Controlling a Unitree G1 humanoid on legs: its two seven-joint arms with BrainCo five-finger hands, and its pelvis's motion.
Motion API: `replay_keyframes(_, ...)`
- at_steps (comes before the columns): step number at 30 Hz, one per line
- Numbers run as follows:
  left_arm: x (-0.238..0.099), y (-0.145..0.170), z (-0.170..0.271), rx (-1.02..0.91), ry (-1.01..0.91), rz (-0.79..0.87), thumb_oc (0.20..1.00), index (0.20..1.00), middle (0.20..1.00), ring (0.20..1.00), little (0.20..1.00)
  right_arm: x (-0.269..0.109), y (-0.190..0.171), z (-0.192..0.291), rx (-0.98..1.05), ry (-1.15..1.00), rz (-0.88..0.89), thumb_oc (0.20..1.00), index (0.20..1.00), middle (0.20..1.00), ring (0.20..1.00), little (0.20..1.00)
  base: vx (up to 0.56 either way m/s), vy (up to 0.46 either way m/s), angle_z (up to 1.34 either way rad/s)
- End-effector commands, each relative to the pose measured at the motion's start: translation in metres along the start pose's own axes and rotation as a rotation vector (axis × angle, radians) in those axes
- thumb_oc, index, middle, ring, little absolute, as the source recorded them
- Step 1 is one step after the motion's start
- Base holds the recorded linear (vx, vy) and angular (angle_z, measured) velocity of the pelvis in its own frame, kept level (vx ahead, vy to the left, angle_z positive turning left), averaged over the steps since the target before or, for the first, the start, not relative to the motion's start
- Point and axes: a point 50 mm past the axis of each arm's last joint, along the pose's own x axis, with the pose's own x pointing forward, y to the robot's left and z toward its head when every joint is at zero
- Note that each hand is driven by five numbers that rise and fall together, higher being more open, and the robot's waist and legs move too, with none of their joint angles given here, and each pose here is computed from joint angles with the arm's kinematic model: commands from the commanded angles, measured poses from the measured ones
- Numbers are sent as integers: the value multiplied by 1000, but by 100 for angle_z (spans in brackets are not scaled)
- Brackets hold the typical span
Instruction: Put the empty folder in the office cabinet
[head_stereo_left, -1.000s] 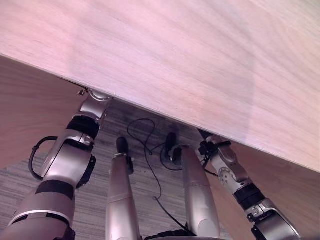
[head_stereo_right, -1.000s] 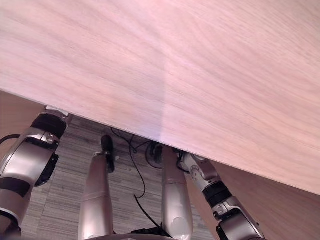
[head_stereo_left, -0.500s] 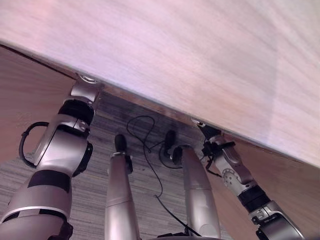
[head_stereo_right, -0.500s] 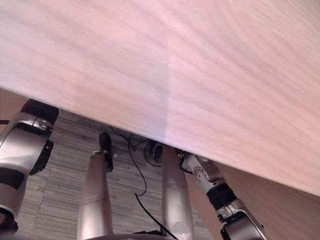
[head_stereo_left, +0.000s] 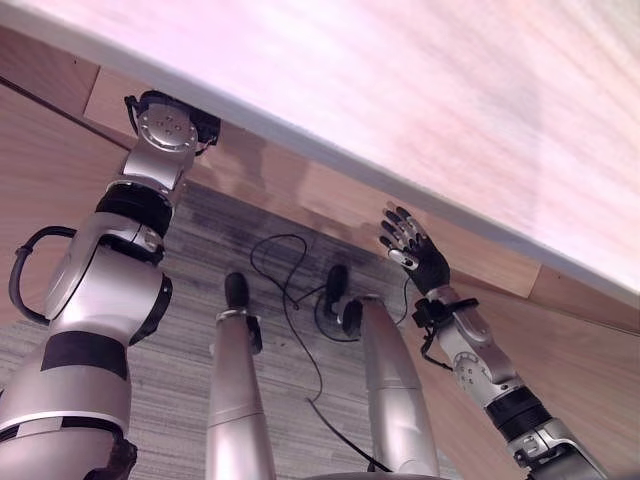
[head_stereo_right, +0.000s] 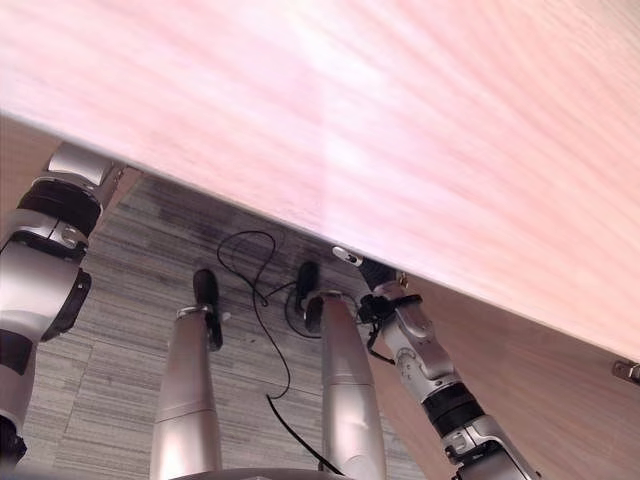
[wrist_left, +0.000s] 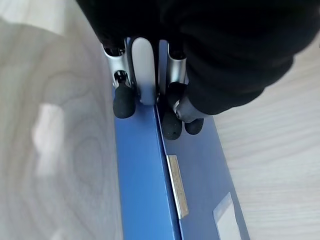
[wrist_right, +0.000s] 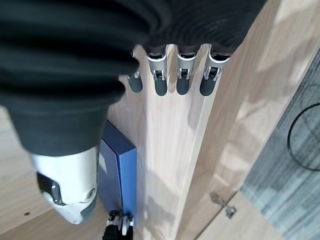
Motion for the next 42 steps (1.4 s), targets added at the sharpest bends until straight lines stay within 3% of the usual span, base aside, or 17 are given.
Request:
replay_keyframes(1, 25, 43, 78, -49, -184, 134, 200, 200, 200, 200, 200, -3, 7, 19, 34, -88, 59, 1000, 1000, 1000, 1000, 1000, 0, 0, 0)
replay_keyframes(27, 28, 85, 104, -92, -215, 200, 200, 200, 200, 200, 200, -18, 6, 16, 75, -71, 41, 1000, 1000, 1000, 1000, 1000, 10, -5, -2)
replay_keyframes(36, 28, 72, 94, -178, -204, 171, 200, 200, 200, 200, 200, -25, 1, 4, 60, -14, 17, 1000, 1000, 1000, 1000, 1000, 0, -1, 0)
replay_keyframes(42, 22, 47, 85, -346, -232, 132, 200, 200, 200, 200, 200, -29, -4, -8, 56, 38, -23, 1000, 1000, 1000, 1000, 1000, 1, -1, 1)
